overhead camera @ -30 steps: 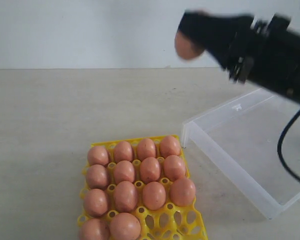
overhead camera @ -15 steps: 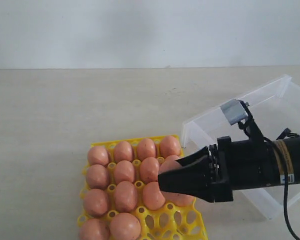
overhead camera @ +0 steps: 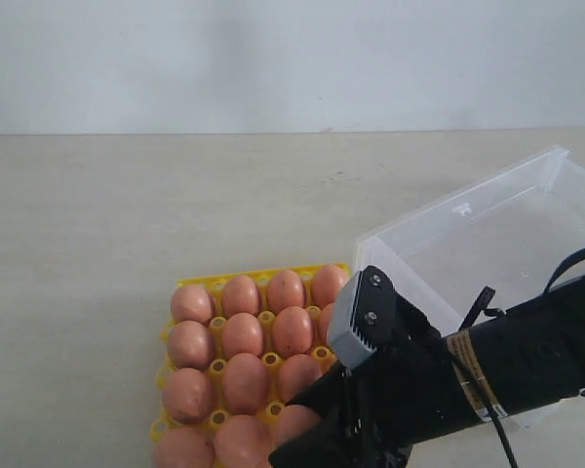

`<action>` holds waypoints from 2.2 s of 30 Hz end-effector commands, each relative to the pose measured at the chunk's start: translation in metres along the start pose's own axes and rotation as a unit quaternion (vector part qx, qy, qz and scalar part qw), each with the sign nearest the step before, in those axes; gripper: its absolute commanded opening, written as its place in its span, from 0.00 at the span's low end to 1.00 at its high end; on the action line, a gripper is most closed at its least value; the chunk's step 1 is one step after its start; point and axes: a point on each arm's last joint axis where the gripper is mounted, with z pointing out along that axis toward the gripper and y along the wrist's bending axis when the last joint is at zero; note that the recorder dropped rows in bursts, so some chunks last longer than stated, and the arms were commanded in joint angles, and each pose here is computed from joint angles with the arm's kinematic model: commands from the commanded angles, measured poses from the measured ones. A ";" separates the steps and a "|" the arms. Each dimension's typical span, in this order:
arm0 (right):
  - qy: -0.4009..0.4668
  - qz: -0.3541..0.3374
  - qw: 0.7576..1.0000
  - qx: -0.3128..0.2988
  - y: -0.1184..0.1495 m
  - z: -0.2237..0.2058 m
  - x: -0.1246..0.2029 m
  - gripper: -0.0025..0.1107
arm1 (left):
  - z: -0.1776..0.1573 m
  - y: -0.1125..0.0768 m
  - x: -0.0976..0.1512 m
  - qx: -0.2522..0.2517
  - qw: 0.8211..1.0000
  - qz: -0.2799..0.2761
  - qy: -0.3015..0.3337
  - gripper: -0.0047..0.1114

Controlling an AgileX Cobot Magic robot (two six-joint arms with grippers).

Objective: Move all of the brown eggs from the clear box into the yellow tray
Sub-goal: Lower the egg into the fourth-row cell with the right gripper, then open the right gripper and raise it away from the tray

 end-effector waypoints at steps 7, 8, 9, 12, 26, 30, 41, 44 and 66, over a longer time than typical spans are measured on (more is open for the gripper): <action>-0.039 -0.005 0.999 0.034 -0.005 0.000 -0.008 0.02 | 0.000 0.000 0.001 0.002 1.000 0.002 -0.001 0.08; -0.040 -0.006 0.999 0.034 -0.006 0.000 -0.008 0.02 | 0.000 0.000 0.001 0.002 1.000 0.002 -0.001 0.08; -0.039 -0.009 0.999 0.034 -0.006 0.000 -0.008 0.02 | 0.000 0.000 0.001 0.002 1.000 0.002 -0.001 0.08; -0.039 -0.013 0.999 0.035 -0.006 0.000 -0.008 0.02 | 0.000 0.000 0.001 0.002 1.000 0.002 -0.001 0.08; -0.032 -0.021 0.999 0.020 -0.003 0.000 -0.006 0.05 | 0.000 0.000 0.001 0.002 1.000 0.002 -0.001 0.08; -0.031 -0.018 0.999 0.021 -0.003 0.000 -0.006 0.23 | 0.000 0.000 0.001 0.002 1.000 0.002 -0.001 0.08; -0.036 -0.010 0.999 0.028 -0.004 0.000 -0.007 0.54 | 0.000 0.000 0.001 0.002 1.000 0.002 -0.001 0.08; -0.036 -0.010 0.999 0.028 -0.004 0.000 -0.007 0.55 | 0.000 0.000 0.001 0.002 1.000 0.002 -0.001 0.08; 0.092 0.098 0.767 0.628 -0.075 -0.170 -0.149 0.03 | 0.000 0.000 0.001 0.002 1.000 0.002 -0.001 0.08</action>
